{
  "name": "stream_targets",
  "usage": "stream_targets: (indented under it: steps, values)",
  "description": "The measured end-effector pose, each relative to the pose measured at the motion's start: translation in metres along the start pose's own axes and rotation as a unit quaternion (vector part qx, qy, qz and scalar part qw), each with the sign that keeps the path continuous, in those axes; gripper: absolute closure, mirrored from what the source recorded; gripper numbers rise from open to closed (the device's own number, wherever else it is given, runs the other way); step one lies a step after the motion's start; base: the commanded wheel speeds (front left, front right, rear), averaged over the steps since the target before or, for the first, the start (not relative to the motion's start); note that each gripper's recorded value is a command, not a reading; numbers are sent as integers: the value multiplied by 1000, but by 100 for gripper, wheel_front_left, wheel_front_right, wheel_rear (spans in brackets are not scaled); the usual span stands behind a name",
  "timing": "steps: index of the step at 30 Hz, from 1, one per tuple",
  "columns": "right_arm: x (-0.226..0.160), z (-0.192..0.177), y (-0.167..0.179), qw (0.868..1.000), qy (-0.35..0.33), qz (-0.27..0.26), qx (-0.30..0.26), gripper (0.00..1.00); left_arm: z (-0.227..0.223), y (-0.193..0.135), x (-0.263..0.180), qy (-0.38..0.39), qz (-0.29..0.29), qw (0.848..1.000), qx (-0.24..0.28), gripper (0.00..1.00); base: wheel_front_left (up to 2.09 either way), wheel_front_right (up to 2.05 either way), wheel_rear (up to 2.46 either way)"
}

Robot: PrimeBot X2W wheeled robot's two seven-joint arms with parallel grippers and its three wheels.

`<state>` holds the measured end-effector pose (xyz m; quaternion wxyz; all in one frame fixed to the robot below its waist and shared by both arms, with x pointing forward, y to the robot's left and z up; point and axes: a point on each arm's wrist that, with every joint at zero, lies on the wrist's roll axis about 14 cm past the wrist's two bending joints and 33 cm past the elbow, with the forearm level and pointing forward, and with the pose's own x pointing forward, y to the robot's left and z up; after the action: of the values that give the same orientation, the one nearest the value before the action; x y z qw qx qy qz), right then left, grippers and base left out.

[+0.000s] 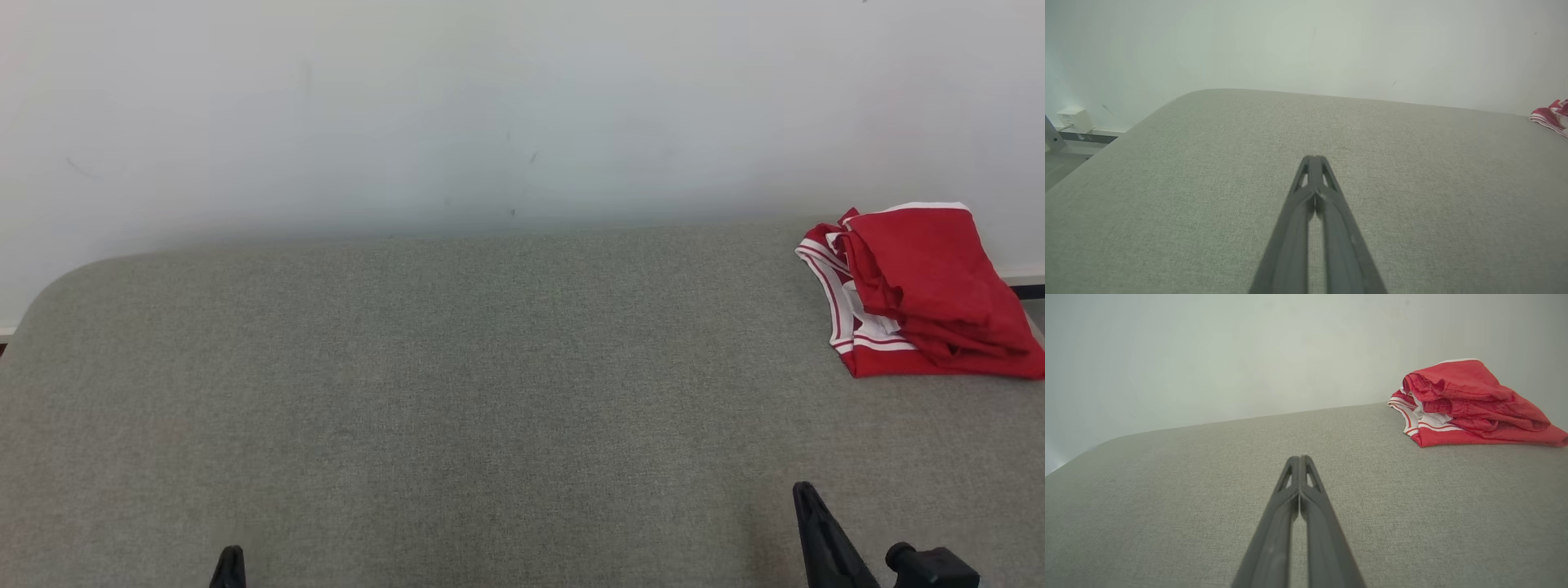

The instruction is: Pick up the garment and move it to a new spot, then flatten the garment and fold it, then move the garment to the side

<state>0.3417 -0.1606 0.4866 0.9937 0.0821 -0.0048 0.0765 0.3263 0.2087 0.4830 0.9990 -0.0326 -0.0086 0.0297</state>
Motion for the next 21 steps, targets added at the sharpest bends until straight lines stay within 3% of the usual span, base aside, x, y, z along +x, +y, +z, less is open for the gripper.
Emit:
stream_targets:
  steps: [21]
  values:
    - [6,0,-20,983,6,-53,176,100,-8,7,10,28,35,981,-191,100,0,0,0]
